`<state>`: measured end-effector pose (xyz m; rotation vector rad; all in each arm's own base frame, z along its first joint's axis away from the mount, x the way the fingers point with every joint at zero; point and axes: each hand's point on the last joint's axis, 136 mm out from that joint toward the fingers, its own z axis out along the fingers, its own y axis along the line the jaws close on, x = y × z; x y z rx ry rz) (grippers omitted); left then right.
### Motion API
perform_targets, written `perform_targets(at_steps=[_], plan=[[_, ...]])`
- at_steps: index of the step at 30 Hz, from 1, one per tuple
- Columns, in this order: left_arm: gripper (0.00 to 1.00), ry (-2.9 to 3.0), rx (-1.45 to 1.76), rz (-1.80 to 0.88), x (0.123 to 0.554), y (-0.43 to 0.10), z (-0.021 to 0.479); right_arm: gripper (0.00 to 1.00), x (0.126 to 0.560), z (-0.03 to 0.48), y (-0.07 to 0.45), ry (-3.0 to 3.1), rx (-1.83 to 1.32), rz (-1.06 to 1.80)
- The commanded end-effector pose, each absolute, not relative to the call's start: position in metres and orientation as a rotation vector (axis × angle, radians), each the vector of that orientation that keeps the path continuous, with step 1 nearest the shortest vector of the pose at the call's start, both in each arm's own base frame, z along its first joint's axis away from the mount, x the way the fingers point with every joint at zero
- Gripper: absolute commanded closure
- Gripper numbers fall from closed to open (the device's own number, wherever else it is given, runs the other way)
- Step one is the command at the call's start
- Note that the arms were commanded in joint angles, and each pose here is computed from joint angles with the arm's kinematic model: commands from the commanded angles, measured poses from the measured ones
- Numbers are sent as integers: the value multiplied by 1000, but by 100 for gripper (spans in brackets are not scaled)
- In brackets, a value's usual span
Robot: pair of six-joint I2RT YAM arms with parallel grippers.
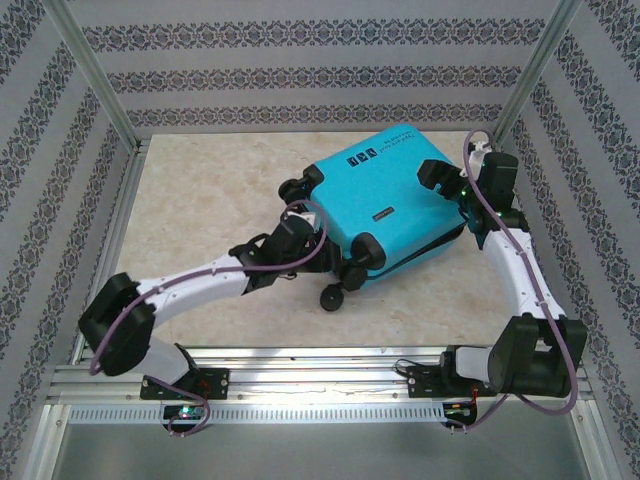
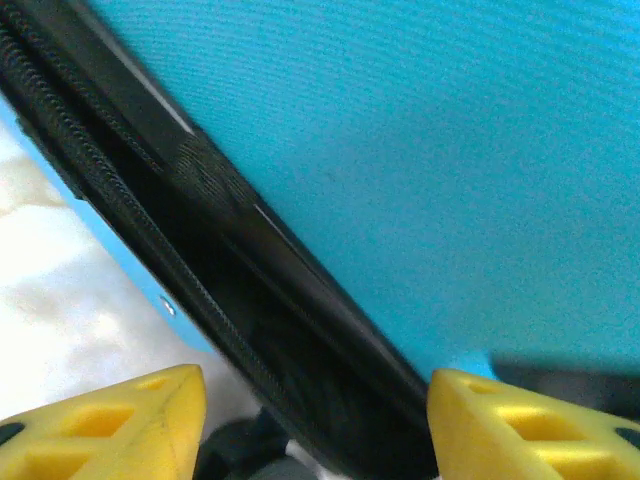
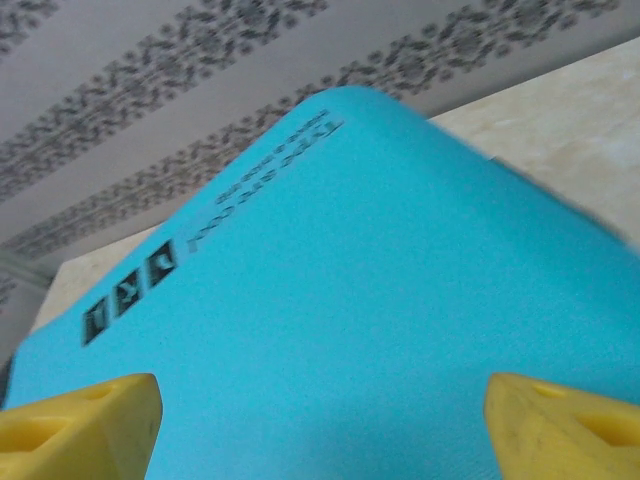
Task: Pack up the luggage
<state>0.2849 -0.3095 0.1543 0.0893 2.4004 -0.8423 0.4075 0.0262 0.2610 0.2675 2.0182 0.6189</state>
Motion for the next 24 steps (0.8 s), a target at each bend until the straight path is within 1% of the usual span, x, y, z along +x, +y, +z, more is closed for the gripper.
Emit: perform_targets(at_steps=[1,4,9,12,16,17,21,24], plan=[[34,2234,118,-774,293,-283,212,16,392,252,30,2062,269,653],[32,2199,116,-639,306,-249,239,14,384,257,30,2053,275,650],[29,2193,74,-607,356,-221,264,12,367,250,24,2092,323,614],[28,2225,87,-667,398,-220,267,11,353,238,15,2108,398,584],[28,2283,150,-842,453,-230,262,8,336,222,16,2134,452,606],[30,2307,153,-870,466,-232,256,8,331,218,17,2144,462,613],[30,2340,202,-884,508,-237,245,7,319,202,22,2173,500,651],[31,2367,226,-970,532,-244,232,6,314,193,26,2187,519,684]])
